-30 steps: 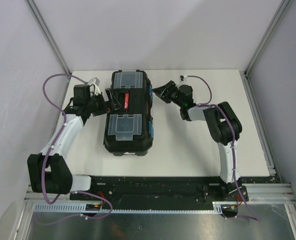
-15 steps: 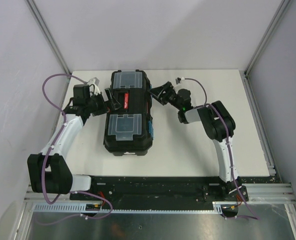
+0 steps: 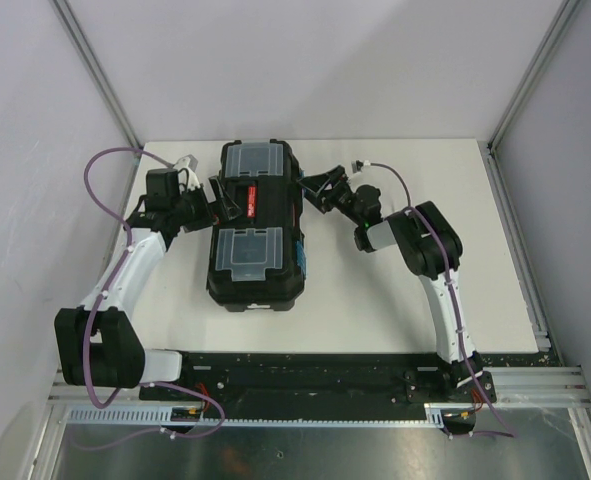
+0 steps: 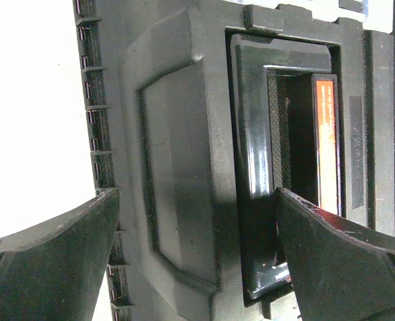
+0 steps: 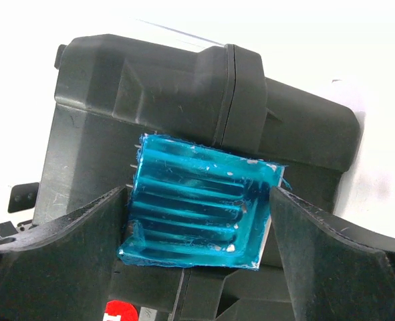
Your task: Pack the tool kit
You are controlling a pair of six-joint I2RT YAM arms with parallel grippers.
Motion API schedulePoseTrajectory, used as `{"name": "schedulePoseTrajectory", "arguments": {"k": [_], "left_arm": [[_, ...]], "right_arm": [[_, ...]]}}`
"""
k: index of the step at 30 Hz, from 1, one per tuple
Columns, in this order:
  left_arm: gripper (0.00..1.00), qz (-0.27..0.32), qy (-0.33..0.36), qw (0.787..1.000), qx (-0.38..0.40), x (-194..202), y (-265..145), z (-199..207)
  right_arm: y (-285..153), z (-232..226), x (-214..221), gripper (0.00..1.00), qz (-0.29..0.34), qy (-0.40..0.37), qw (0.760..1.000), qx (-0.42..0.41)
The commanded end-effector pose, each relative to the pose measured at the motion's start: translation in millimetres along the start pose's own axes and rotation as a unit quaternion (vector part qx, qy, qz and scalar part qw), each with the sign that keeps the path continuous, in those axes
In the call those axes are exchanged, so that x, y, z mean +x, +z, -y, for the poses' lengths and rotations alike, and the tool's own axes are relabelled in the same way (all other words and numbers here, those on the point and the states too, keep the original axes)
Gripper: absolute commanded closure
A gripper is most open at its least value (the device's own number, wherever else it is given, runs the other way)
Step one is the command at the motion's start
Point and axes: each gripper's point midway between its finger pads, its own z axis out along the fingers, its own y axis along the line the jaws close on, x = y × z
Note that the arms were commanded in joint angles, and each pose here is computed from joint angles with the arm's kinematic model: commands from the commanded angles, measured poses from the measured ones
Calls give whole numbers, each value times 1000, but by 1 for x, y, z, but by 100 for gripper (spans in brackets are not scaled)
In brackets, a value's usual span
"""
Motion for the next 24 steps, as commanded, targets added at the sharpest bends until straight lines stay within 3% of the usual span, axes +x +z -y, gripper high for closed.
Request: {"name": "schedulePoseTrajectory", "arguments": {"k": [1, 4, 11, 24], "left_arm": [[0, -33, 16, 999, -40, 17, 6, -22], [0, -33, 16, 999, -40, 18, 6, -23], [1, -35, 16, 999, -39, 19, 6, -22], [1, -28, 21, 998, -42, 17, 4, -23]], "right_arm": [[6, 0, 27, 6, -54, -12, 998, -15], [7, -2, 30, 1, -76, -14, 996, -32], [8, -40, 29, 1, -95, -10, 989, -110], [3, -109, -1, 1, -86, -48, 987, -127]]}}
